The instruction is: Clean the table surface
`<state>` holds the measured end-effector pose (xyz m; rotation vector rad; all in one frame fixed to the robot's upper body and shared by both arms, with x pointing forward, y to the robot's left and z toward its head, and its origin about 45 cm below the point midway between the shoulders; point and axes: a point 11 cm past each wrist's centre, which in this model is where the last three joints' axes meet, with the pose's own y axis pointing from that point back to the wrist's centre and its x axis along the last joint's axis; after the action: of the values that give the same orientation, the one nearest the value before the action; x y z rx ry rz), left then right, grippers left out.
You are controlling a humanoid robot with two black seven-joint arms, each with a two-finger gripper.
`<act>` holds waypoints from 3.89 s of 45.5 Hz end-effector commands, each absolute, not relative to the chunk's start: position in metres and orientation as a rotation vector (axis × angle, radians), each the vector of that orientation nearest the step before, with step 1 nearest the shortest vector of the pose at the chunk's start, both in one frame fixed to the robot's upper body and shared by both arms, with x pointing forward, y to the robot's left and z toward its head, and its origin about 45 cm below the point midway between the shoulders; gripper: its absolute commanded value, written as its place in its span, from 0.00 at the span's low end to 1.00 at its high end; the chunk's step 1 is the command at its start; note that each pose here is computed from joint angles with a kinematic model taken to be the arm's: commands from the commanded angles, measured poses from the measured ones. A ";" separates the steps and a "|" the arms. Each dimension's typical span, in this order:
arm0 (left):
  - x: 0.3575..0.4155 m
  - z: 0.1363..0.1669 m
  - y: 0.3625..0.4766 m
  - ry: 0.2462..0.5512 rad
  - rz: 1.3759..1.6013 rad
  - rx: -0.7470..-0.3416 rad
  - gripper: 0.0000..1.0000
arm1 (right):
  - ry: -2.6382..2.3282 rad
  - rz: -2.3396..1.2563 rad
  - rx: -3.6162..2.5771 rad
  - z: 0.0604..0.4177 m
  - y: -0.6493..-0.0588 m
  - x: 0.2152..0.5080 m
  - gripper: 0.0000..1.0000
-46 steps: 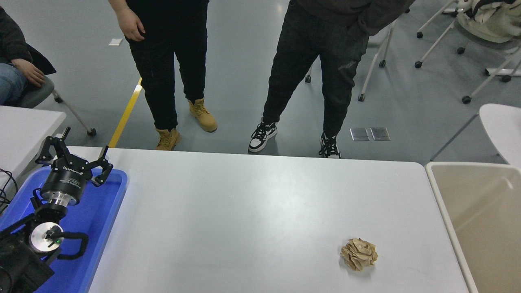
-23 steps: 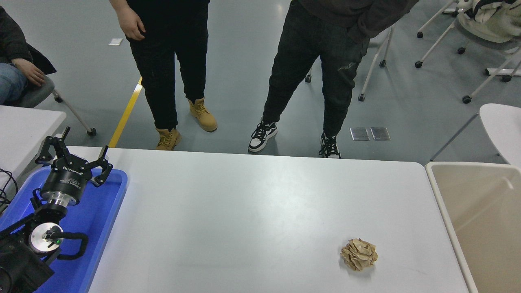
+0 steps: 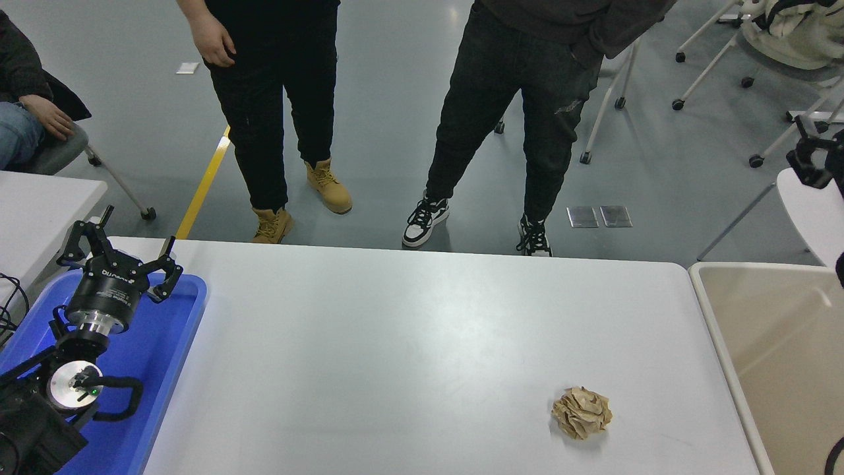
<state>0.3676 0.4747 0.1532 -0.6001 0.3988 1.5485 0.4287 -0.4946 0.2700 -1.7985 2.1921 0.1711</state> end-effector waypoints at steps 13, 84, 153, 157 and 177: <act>0.3677 0.1534 0.475 0.399 1.548 -0.600 1.00 | 2.184 0.266 -1.755 0.239 -0.487 0.418 0.99; 0.3677 0.1534 0.475 0.399 1.548 -0.600 1.00 | 2.300 -0.639 -3.008 0.323 -0.506 0.428 0.99; 0.3677 0.1534 0.475 0.399 1.548 -0.600 1.00 | -0.955 -2.059 -3.760 0.189 -0.218 0.389 0.99; 0.3677 0.1534 0.475 0.399 1.548 -0.600 1.00 | -1.088 -2.082 -3.720 0.182 -0.213 0.384 0.99; 0.3677 0.1534 0.475 0.399 1.548 -0.600 1.00 | -1.501 -1.961 -3.659 0.158 -0.211 0.355 0.99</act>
<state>0.3677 0.4746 0.1534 -0.6004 0.3985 1.5482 0.3697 -0.2111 0.1714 1.5781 0.5472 0.8621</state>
